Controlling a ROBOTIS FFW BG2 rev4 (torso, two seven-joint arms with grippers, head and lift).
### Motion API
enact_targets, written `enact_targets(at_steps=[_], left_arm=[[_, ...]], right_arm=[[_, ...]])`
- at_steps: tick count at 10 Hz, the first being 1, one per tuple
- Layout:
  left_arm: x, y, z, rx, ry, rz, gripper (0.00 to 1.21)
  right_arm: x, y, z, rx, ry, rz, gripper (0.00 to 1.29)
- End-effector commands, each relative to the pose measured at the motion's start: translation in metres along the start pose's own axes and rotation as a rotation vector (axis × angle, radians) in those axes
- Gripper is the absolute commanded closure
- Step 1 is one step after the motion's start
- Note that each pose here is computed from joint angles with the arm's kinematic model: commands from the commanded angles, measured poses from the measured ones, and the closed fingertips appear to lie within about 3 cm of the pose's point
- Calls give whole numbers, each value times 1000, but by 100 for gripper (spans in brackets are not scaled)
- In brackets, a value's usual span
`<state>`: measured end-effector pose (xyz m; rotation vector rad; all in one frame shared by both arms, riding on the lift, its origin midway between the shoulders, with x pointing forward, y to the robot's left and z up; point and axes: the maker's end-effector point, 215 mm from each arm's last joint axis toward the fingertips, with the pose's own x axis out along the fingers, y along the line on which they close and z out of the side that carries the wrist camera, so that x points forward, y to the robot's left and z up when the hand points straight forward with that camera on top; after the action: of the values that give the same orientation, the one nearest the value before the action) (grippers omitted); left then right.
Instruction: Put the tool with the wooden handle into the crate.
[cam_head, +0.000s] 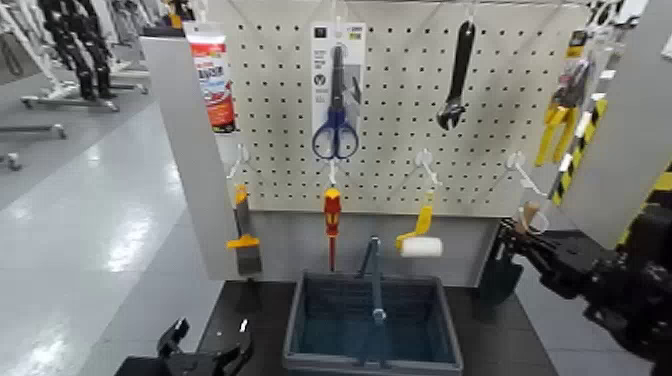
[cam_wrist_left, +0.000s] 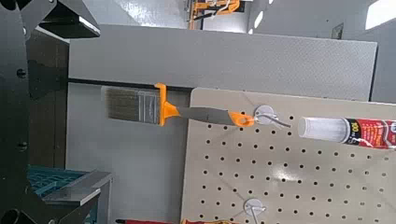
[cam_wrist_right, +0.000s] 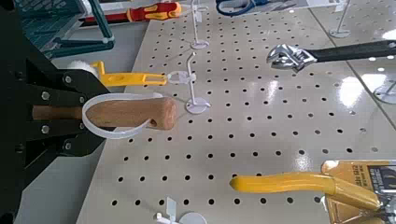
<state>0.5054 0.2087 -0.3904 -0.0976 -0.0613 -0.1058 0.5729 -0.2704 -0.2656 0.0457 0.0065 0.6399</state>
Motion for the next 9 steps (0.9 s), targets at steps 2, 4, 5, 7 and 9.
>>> enact_targets(at_steps=[2, 4, 5, 7, 9], left_arm=[[1, -2, 0, -1, 1, -4, 11], [2, -2, 0, 1, 2, -4, 11], [2, -2, 0, 1, 2, -6, 11], [2, -3, 0, 0, 2, -7, 11], [2, -3, 0, 0, 2, -7, 11]], right_arm=[[-1, 21, 11, 66, -92, 19, 123], [-1, 32, 16, 102, -150, 25, 123], [0, 35, 20, 119, -181, 29, 123], [4, 44, 16, 169, -230, 29, 123], [11, 51, 0, 236, -264, 18, 123]])
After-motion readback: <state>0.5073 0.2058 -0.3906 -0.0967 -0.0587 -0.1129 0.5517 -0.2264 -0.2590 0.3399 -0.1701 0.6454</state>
